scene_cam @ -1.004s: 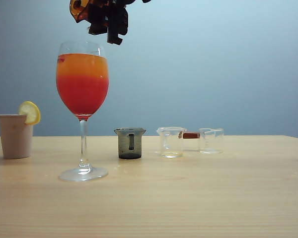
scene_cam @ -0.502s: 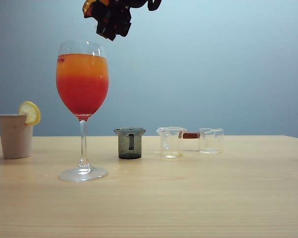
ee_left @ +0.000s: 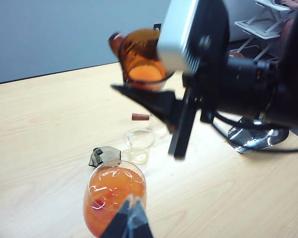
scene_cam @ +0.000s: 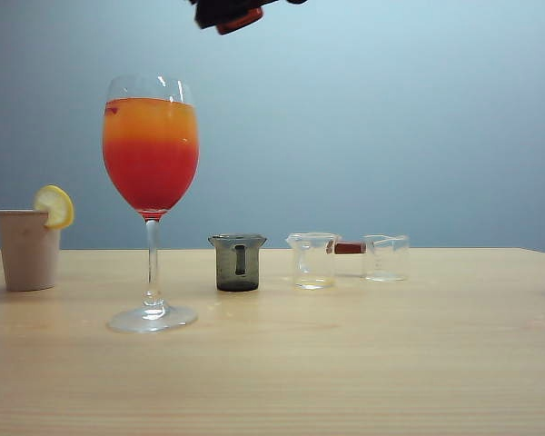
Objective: Pick up the fourth measuring cup from the left, pour the grenadine inside into the goblet, and finally put the measuring cup back in its original place.
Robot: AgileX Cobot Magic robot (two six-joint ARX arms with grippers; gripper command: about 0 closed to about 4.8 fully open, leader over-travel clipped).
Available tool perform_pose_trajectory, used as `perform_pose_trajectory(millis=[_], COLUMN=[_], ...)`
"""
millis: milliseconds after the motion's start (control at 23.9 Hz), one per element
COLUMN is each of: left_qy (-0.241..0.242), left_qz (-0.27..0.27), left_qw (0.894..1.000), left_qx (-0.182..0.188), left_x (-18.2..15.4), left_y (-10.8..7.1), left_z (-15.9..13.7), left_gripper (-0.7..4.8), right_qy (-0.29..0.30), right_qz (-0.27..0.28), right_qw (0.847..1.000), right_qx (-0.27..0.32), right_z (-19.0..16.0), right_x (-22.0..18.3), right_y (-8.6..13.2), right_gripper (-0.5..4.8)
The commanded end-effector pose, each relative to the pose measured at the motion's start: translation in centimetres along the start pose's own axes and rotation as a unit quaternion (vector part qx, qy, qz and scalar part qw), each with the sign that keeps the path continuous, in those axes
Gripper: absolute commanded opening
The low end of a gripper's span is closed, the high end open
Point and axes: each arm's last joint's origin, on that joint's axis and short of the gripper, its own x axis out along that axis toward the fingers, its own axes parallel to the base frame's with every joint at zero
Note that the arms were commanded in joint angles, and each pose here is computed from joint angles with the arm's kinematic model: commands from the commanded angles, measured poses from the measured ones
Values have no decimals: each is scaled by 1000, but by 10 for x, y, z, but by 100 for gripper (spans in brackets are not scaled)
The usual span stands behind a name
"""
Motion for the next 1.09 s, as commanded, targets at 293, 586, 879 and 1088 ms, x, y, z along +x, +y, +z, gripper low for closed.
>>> perform_pose_trajectory(millis=[293, 586, 879, 1088], left_qy=[-10, -10, -10, -10], left_qz=[-3, -3, -3, -3], left_qw=[1000, 1000, 1000, 1000], left_qx=[4, 4, 4, 4], left_x=[-2, -2, -2, -2], left_y=[-1, -1, -1, -1], left_z=[3, 3, 3, 3], left_gripper=[-5, -5, -5, -5], right_qy=[-16, -2, 13, 28], right_qz=[-63, -119, -155, -177], right_qw=[990, 983, 978, 974], right_qx=[128, 142, 142, 142], right_z=[-4, -15, -28, -40], right_x=[-7, -13, -15, -17], right_y=[-46, -78, -101, -116], right_gripper=[25, 26, 25, 25])
